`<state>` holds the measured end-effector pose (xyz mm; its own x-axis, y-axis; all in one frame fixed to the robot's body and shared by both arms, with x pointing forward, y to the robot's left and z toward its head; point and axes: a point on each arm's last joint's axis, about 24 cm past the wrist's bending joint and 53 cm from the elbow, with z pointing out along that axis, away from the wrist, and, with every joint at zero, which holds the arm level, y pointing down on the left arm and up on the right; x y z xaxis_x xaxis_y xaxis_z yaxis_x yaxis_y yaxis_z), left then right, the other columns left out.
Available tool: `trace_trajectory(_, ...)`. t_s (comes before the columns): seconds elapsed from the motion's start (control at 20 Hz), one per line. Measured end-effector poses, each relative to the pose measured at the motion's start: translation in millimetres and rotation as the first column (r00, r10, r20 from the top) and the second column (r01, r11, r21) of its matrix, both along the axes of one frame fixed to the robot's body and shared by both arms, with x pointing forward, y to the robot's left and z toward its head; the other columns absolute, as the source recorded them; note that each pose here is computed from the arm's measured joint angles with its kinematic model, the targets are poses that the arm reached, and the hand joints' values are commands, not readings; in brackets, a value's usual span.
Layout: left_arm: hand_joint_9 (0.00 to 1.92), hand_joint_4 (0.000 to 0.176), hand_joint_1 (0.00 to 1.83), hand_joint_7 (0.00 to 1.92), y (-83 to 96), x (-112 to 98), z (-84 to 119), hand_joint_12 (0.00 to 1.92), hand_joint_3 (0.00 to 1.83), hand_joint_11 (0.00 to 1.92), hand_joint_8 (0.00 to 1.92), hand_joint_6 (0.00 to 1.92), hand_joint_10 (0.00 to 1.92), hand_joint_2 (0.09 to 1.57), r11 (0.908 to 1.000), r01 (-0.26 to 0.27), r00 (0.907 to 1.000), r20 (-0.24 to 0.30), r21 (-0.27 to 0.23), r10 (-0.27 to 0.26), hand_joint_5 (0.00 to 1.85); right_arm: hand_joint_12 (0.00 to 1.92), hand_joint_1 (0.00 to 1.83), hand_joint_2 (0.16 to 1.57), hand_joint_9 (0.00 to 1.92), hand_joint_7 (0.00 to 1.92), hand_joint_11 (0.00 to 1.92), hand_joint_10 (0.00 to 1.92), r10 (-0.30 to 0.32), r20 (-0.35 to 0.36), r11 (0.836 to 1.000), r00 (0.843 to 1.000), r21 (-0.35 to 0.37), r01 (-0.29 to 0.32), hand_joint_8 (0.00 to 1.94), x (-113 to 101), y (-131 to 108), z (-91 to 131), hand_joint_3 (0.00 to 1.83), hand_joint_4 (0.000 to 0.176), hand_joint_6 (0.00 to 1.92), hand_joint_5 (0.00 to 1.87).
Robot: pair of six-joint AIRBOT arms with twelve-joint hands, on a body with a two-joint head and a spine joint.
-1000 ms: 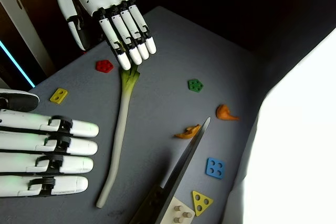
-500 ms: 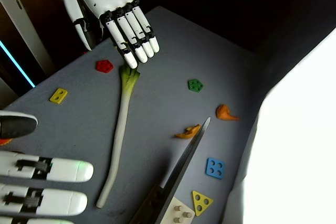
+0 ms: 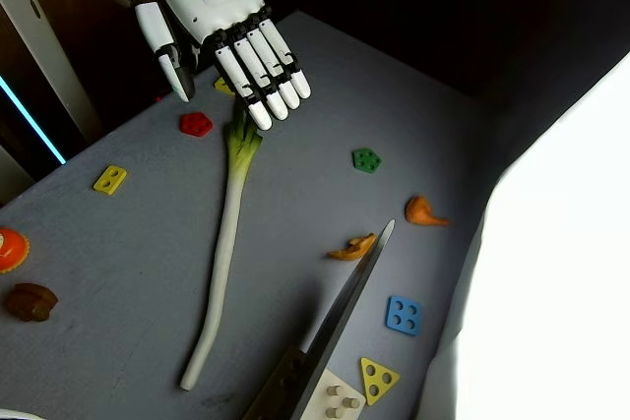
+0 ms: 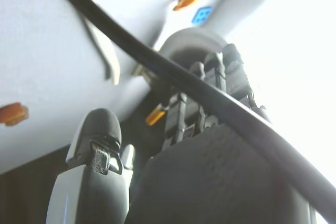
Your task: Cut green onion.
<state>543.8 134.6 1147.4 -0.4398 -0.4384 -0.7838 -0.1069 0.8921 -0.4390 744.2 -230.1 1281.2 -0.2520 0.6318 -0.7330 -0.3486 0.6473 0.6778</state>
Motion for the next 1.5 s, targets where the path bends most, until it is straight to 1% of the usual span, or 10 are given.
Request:
trace_trajectory(0.1, 0.11, 0.0, 0.36, 0.19, 2.5, -2.0, -5.8, 0.39, 0.0, 0.0, 0.01, 0.03, 0.01, 1.35, 0.9999, -0.01, 0.9999, -0.004, -0.01, 0.01, 0.22, 0.0, 1.17, 1.0, 0.0, 0.0, 0.0, 0.0, -0.013, 0.011, 0.999, 1.0, -0.032, 0.013, 0.0, 14.4, -1.7, -3.4, 0.0, 0.045, 0.0, 0.0)
trace_trajectory(0.15, 0.11, 0.0, 0.38, 0.2, 2.8, -3.0, -7.3, 0.4, 0.0, 0.0, 0.01, 0.03, 0.01, 1.34, 0.9994, -0.017, 0.9998, 0.004, -0.029, 0.017, 0.24, 0.0, 1.16, 0.99, 0.0, 0.0, 0.0, 0.0, -0.02, 0.017, 0.999, 1.0, -0.049, 0.021, 0.0, 22.1, -2.6, -5.4, 0.0, 0.053, 0.0, 0.0)
trace_trajectory(0.25, 0.12, 0.0, 0.36, 0.23, 5.6, -11.1, -16.6, 0.42, 0.0, 0.0, 0.01, 0.01, 0.01, 1.34, 0.9973, -0.05, 0.9988, -0.006, -0.054, 0.049, 0.21, 0.0, 1.17, 1.0, 0.0, 0.0, 0.0, 0.0, -0.018, 0.012, 0.998, 1.0, -0.065, 0.019, 0.0, 38.5, -3.4, -12.6, 0.0, 0.033, 0.0, 0.0)
trace_trajectory(0.45, 0.19, 0.0, 0.4, 0.29, 6.6, -16.0, -23.2, 0.5, 0.0, 0.0, 0.0, 0.0, 0.02, 1.32, 0.9988, -0.043, 0.999, 0.006, -0.023, 0.044, 0.2, 0.0, 1.17, 1.01, 0.0, 0.0, 0.0, 0.0, -0.03, 0.012, 0.996, 0.999, -0.089, 0.031, 0.0, 54.6, -12.8, -26.0, 0.0, 0.007, 0.0, 0.0)
trace_trajectory(0.65, 0.11, 0.026, 0.38, 0.12, -0.1, -27.2, -38.2, 0.4, 0.0, 0.0, 0.0, 0.0, 0.0, 1.34, 0.9973, -0.041, 0.999, -0.019, -0.062, 0.04, 0.12, 0.0, 1.08, 0.98, 0.0, 0.0, 0.0, 0.0, -0.024, 0.013, 0.993, 1.0, -0.119, 0.025, 0.0, 63.0, -16.1, -42.5, 0.0, 0.011, 0.0, 0.0)
trace_trajectory(0.8, 0.13, 0.008, 0.43, 0.17, 4.4, -29.9, -39.0, 0.48, 0.0, 0.0, 0.01, 0.01, 0.0, 1.32, 0.9942, -0.072, 0.9974, 0.002, -0.08, 0.073, 0.17, 0.0, 1.05, 0.99, 0.0, 0.0, 0.0, 0.0, 0.003, -0.005, 0.992, 1.0, -0.125, -0.004, 0.0, 68.5, -7.4, -59.2, 0.0, 0.016, 0.0, 0.0)
trace_trajectory(0.95, 0.12, 0.028, 0.42, 0.15, 10.6, -32.9, -44.1, 0.51, 0.0, 0.0, 0.0, 0.0, 0.0, 1.33, 0.9907, -0.107, 0.9942, -0.004, -0.084, 0.107, 0.14, 0.0, 1.08, 0.98, 0.0, 0.0, 0.0, 0.0, 0.027, 0.018, 0.99, 0.999, -0.137, -0.025, 0.0, 74.7, -0.8, -66.5, 0.0, 0.018, 0.0, 0.0)
trace_trajectory(1.15, 0.13, 0.008, 0.41, 0.2, 9.3, -36.1, -47.7, 0.53, 0.0, 0.0, 0.01, 0.01, 0.01, 1.34, 0.9919, -0.102, 0.9947, -0.007, -0.076, 0.102, 0.18, 0.0, 1.1, 1.02, 0.0, 0.0, 0.0, 0.0, 0.024, 0.045, 0.99, 0.999, -0.14, -0.018, 0.0, 87.4, 2.7, -68.4, 0.0, 0.019, 0.0, 0.0)
trace_trajectory(1.25, 0.11, 0.005, 0.37, 0.15, 11.8, -38.2, -51.5, 0.43, 0.01, 0.0, 0.0, 0.0, 0.0, 1.36, 0.992, -0.107, 0.9942, -0.017, -0.066, 0.106, 0.13, 0.0, 1.13, 1.01, 0.0, 0.0, 0.0, 0.0, 0.028, 0.052, 0.99, 0.998, -0.14, -0.02, 0.0, 91.4, 8.1, -69.8, 0.0, 0.045, 0.0, 0.0)
trace_trajectory(1.5, 0.09, 0.001, 0.4, 0.09, 7.4, -44.5, -58.1, 0.45, 0.0, 0.0, 0.0, 0.01, 0.01, 1.38, 0.9931, -0.099, 0.9946, -0.038, -0.064, 0.096, 0.1, 0.0, 1.12, 1.0, 0.0, 0.0, 0.0, 0.0, 0.071, 0.062, 0.989, 0.996, -0.134, -0.062, 0.0, 91.1, 32.1, -75.1, 0.0, 0.025, 0.0, 0.0)
